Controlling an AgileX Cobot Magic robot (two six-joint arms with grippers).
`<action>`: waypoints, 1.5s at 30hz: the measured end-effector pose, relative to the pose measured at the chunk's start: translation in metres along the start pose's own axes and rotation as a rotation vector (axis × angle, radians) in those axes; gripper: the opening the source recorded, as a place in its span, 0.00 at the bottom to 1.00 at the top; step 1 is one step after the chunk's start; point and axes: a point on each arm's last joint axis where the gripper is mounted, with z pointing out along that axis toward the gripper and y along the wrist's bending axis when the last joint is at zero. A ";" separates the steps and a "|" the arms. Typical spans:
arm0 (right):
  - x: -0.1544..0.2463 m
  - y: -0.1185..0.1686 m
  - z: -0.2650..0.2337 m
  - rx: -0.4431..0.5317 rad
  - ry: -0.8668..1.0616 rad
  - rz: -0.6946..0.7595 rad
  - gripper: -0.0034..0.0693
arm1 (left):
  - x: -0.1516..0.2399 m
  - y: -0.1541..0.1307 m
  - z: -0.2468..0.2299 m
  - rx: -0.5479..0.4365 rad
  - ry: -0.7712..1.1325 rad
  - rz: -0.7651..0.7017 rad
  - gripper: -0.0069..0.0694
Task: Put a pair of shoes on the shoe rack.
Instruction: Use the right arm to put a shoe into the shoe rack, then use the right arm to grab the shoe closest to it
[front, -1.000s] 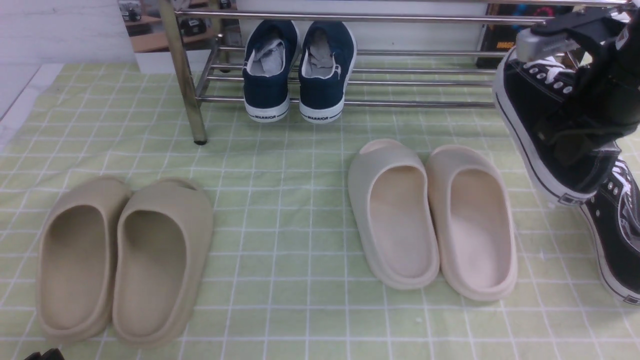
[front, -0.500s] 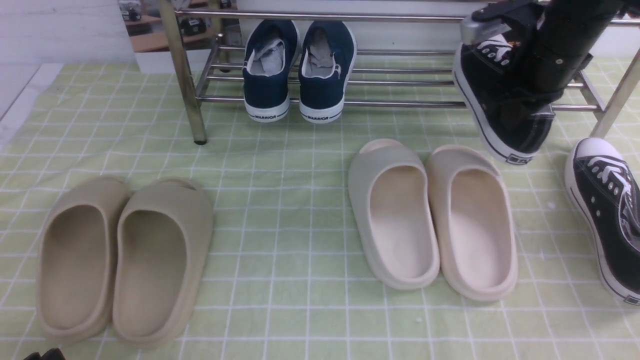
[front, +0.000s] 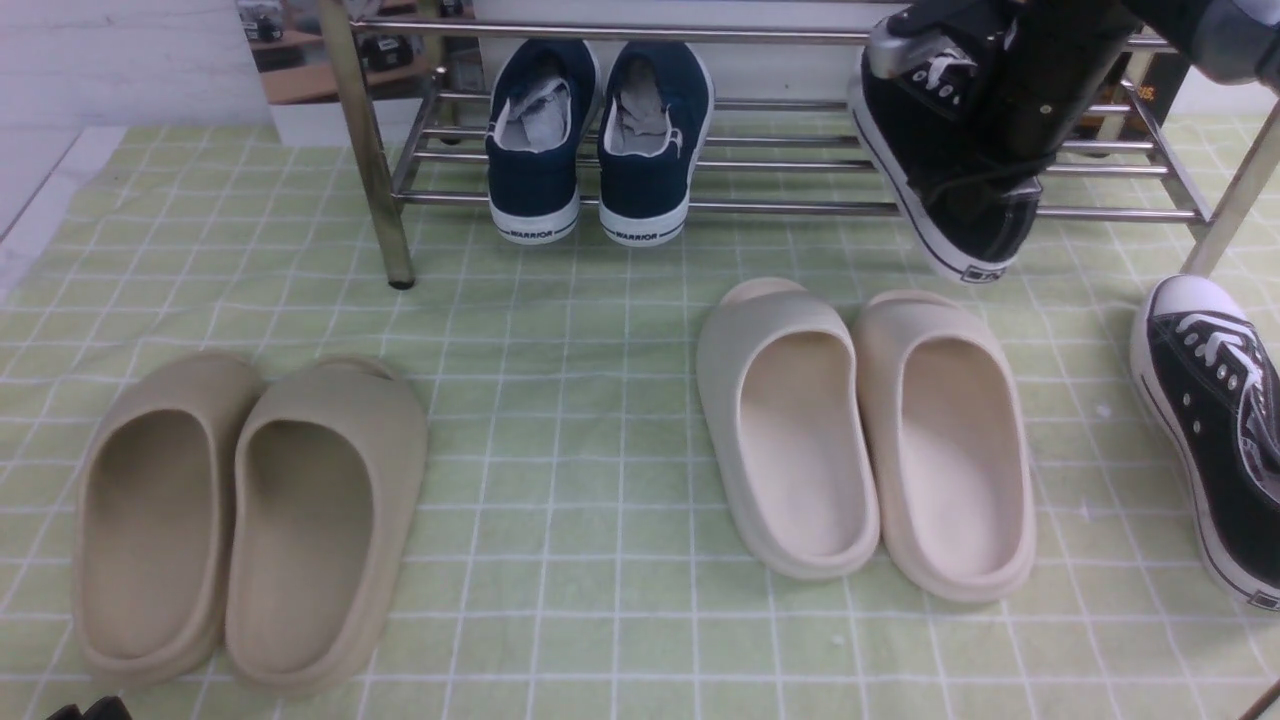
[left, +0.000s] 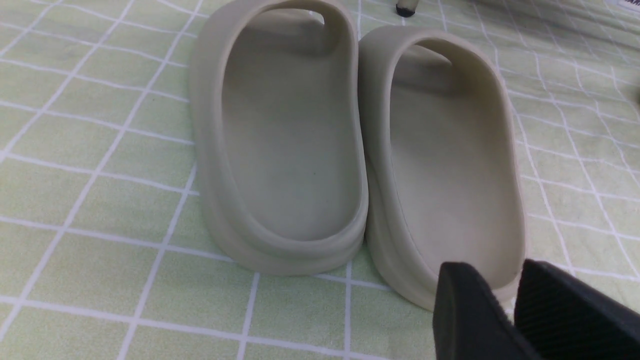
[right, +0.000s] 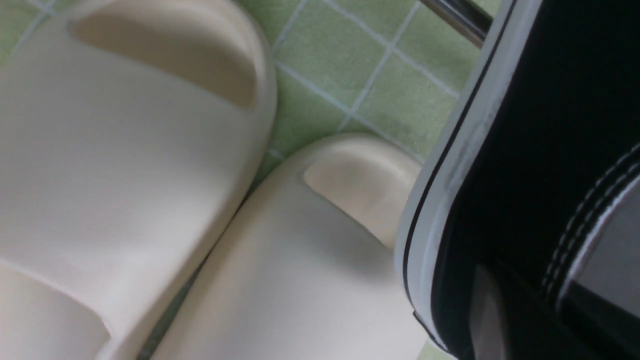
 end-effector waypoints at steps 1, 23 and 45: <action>0.000 0.000 0.003 0.000 0.000 0.000 0.07 | 0.000 0.000 0.000 0.000 0.000 0.000 0.32; -0.007 -0.010 -0.005 0.081 -0.059 0.090 0.49 | 0.000 0.000 0.000 0.000 0.000 0.000 0.34; 0.076 0.022 -0.121 0.034 -0.014 0.216 0.63 | 0.000 0.000 0.000 0.000 0.000 0.000 0.35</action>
